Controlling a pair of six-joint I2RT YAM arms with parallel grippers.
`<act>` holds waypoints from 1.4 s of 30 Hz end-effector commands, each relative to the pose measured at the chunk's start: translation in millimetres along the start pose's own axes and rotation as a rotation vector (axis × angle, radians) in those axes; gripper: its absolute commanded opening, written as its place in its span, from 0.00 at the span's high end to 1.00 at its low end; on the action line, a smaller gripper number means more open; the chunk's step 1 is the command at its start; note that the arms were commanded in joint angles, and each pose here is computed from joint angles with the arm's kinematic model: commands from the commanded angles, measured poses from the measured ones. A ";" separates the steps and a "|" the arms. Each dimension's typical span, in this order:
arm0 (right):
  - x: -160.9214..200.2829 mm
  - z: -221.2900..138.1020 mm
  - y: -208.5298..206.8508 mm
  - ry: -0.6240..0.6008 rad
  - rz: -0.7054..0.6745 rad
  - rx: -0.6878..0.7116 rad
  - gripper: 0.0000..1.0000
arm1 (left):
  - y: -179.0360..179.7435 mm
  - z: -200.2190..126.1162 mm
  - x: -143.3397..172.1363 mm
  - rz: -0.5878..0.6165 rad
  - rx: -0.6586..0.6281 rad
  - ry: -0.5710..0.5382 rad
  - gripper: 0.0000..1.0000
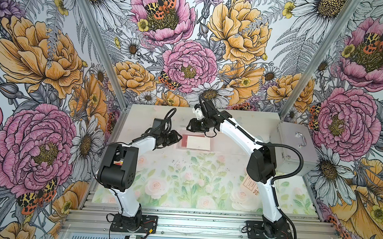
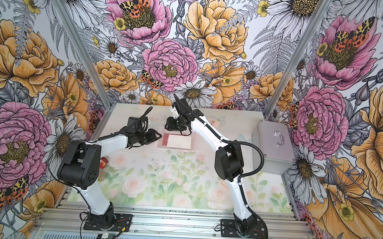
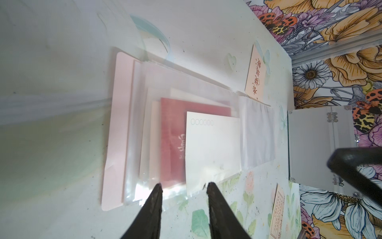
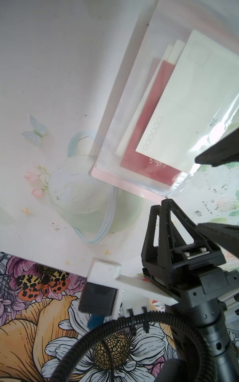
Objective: Place the photos into the photo albums
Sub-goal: Turn the page of the photo album at the center of the board, then move the photo to the center of the board.
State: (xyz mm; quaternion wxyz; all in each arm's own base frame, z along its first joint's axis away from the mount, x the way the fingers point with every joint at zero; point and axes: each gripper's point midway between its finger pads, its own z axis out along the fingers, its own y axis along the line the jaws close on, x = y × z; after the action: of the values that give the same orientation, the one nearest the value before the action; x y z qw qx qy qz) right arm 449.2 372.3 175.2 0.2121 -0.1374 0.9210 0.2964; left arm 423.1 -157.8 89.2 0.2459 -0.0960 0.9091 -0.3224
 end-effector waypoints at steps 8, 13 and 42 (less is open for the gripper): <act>-4.1 -44.3 -89.7 -0.075 0.044 0.251 0.53 | -26.6 -4.4 -4.6 0.034 0.083 -0.018 0.62; 25.1 -66.6 -133.2 -0.083 0.103 0.347 0.53 | -59.3 11.7 12.1 0.093 0.141 0.029 0.62; 282.4 -142.9 -213.5 -0.119 0.762 0.392 0.50 | -176.8 63.1 161.1 0.364 0.438 0.364 0.62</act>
State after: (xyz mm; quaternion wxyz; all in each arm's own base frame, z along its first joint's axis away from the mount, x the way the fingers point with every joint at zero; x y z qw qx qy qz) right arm 242.9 92.3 40.5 0.1475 0.2135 0.9500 0.1736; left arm 312.8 -377.1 92.8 0.1378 0.1651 0.8598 -0.4631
